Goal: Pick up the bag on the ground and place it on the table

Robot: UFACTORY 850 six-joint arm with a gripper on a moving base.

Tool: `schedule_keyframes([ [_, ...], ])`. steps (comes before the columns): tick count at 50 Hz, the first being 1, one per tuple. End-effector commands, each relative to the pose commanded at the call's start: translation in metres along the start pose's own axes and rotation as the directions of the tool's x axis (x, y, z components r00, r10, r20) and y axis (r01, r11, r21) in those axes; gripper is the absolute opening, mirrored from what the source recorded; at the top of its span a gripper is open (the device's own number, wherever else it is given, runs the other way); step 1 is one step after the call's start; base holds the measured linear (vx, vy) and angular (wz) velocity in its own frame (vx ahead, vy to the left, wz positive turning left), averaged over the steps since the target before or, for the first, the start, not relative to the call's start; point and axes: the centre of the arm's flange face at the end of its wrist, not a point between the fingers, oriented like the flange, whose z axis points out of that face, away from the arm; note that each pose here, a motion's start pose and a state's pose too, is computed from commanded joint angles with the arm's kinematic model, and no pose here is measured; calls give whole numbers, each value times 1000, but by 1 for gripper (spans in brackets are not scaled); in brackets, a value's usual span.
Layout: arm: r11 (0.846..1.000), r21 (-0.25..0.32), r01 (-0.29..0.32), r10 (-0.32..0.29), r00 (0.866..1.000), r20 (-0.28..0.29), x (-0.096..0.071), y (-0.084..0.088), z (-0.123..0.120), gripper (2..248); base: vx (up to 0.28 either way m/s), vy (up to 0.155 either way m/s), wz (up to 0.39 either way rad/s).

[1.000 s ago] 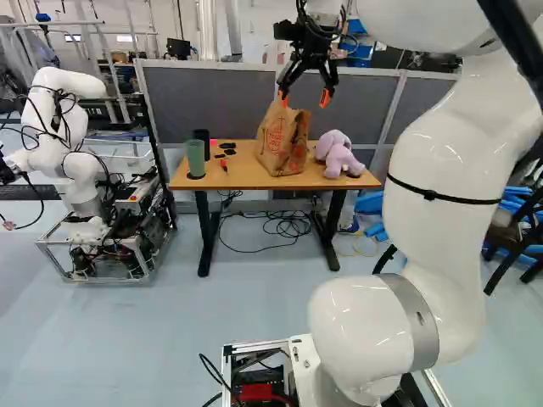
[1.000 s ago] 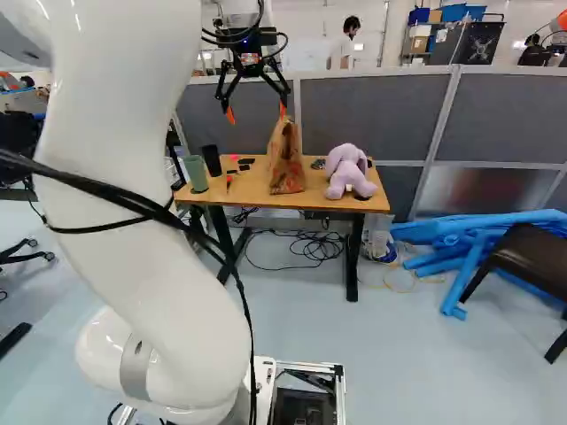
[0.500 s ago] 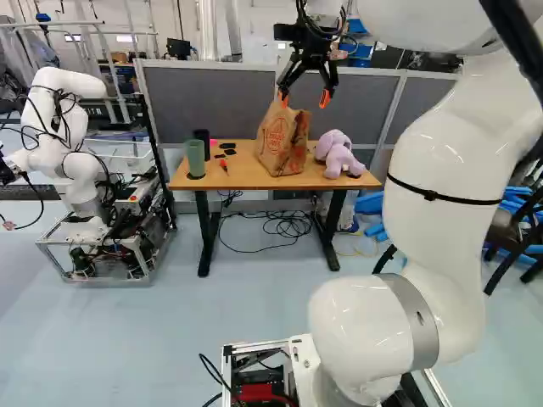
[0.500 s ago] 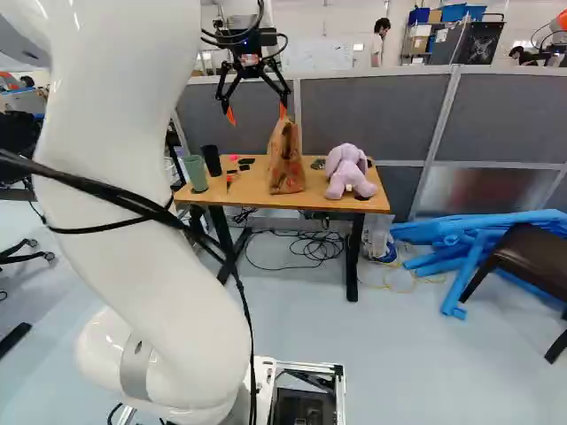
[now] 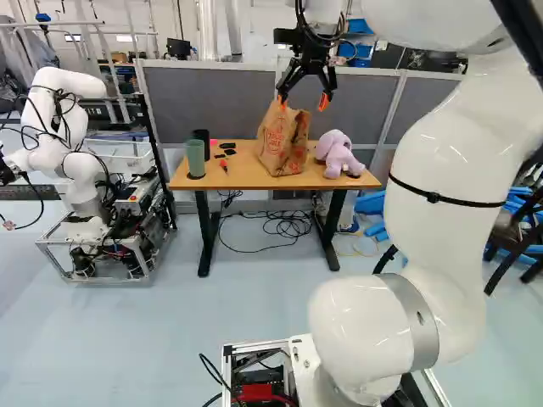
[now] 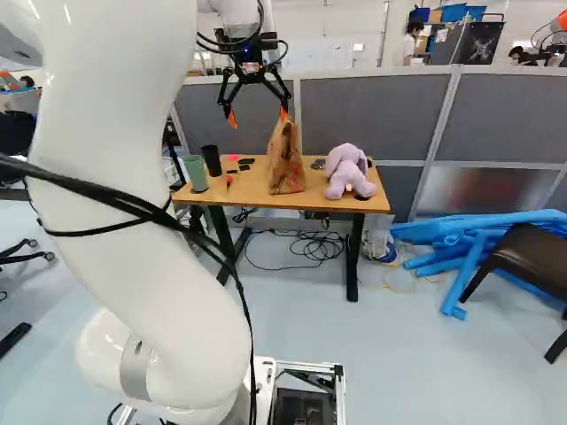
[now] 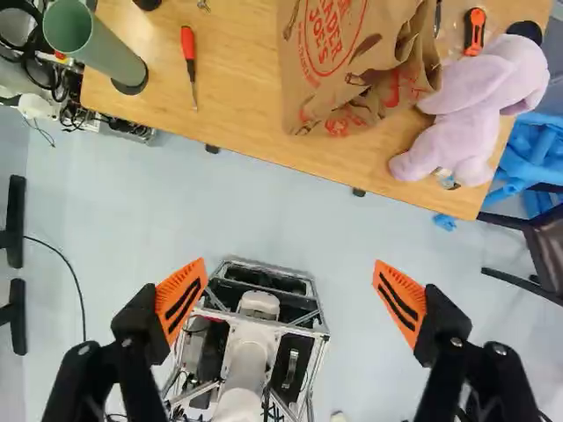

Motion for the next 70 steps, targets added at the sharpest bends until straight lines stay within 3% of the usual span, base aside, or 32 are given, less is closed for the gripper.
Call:
schedule_keyframes([
  [41, 999, -36, -37, 31, 989, -142, -18, -4, 57, 247, 0, 0, 0],
  [57, 997, -51, -58, 45, 974, -221, -33, -7, 89, 247, 0, 0, 0],
  [70, 995, -62, -78, 56, 953, -296, -50, -11, 118, 247, 0, 0, 0],
])
